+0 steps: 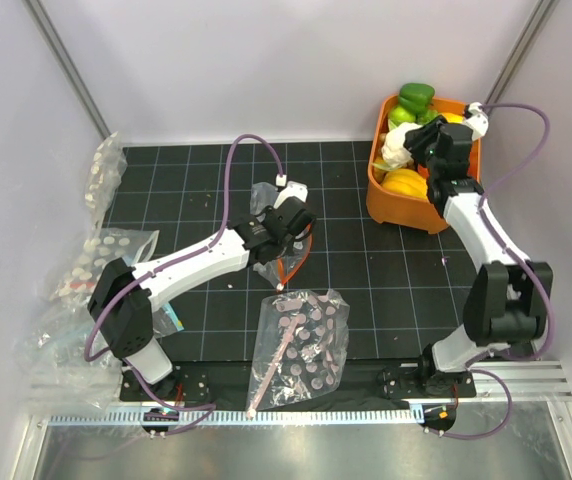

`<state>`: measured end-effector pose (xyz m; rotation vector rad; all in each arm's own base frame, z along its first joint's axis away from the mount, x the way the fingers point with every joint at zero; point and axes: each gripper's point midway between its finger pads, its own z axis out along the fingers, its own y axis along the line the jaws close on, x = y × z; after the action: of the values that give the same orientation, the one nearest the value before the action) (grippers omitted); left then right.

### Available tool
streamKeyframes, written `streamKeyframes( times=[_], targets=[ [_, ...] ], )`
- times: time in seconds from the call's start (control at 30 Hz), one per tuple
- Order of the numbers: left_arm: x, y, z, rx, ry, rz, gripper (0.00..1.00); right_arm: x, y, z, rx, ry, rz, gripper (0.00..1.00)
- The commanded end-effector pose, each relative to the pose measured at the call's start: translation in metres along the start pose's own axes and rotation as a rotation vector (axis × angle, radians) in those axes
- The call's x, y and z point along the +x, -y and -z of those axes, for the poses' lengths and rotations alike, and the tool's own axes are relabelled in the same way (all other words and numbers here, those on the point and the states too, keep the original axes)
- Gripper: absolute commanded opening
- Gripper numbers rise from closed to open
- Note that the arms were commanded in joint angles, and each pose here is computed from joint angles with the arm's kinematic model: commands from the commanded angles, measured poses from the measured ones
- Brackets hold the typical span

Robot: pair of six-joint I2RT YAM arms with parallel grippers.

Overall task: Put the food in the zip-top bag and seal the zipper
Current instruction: Pick up the fake vegetable from the bin, then place the fake vegetable in the zipper food storage bag.

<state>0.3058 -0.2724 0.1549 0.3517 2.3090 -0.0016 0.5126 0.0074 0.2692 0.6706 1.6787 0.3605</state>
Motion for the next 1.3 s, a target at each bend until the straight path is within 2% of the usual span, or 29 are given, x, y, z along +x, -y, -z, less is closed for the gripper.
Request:
streamKeyframes(
  times=[0.0,0.1,0.17,0.3,0.43,0.47,0.5,0.57,0.63,0.7,0.83,0.97,1.1,1.27],
  targets=[
    [-0.013,0.003,0.003,0.002,0.042,0.036,0.0,-0.031,-0.035,0.041,-0.152,0.073,-0.032,0.2],
    [-0.014,0.004,0.005,0.007,0.04,0.057,0.0,-0.031,-0.049,0.071,-0.242,0.082,-0.07,0.19],
    [-0.013,0.006,0.006,0.021,0.034,0.063,0.0,-0.03,-0.067,0.092,-0.321,0.063,-0.098,0.15],
    [-0.014,0.01,0.009,0.05,0.028,0.081,0.0,-0.004,-0.088,0.13,-0.431,-0.014,-0.113,0.11],
    [-0.011,0.017,0.01,0.101,0.002,0.101,0.0,0.029,-0.109,0.181,-0.539,-0.073,-0.031,0.11],
    [-0.01,0.022,0.012,0.133,-0.007,0.107,0.0,0.047,-0.102,0.19,-0.544,-0.099,-0.01,0.11],
    [-0.01,0.023,0.013,0.146,-0.013,0.111,0.0,0.049,-0.11,0.213,-0.607,-0.088,0.003,0.11],
    [-0.011,0.027,0.016,0.174,-0.015,0.122,0.0,0.058,-0.106,0.229,-0.655,-0.077,0.011,0.11],
    [-0.009,0.029,0.016,0.198,-0.027,0.136,0.0,0.073,-0.09,0.238,-0.657,-0.096,-0.039,0.09],
    [-0.009,0.028,0.017,0.213,-0.031,0.147,0.0,0.077,-0.091,0.247,-0.702,-0.106,-0.024,0.08],
    [-0.012,0.019,0.016,0.232,-0.026,0.203,0.0,0.087,-0.079,0.249,-0.674,-0.126,-0.002,0.06],
    [-0.015,0.01,0.015,0.24,-0.015,0.265,0.01,0.102,-0.097,0.258,-0.8,-0.191,-0.024,0.05],
    [-0.017,0.002,0.016,0.246,-0.003,0.319,0.01,0.121,-0.104,0.252,-0.812,-0.25,-0.003,0.05],
    [-0.021,-0.002,0.022,0.251,0.027,0.344,0.0,0.14,-0.124,0.261,-0.908,-0.316,0.02,0.04]
  ],
)
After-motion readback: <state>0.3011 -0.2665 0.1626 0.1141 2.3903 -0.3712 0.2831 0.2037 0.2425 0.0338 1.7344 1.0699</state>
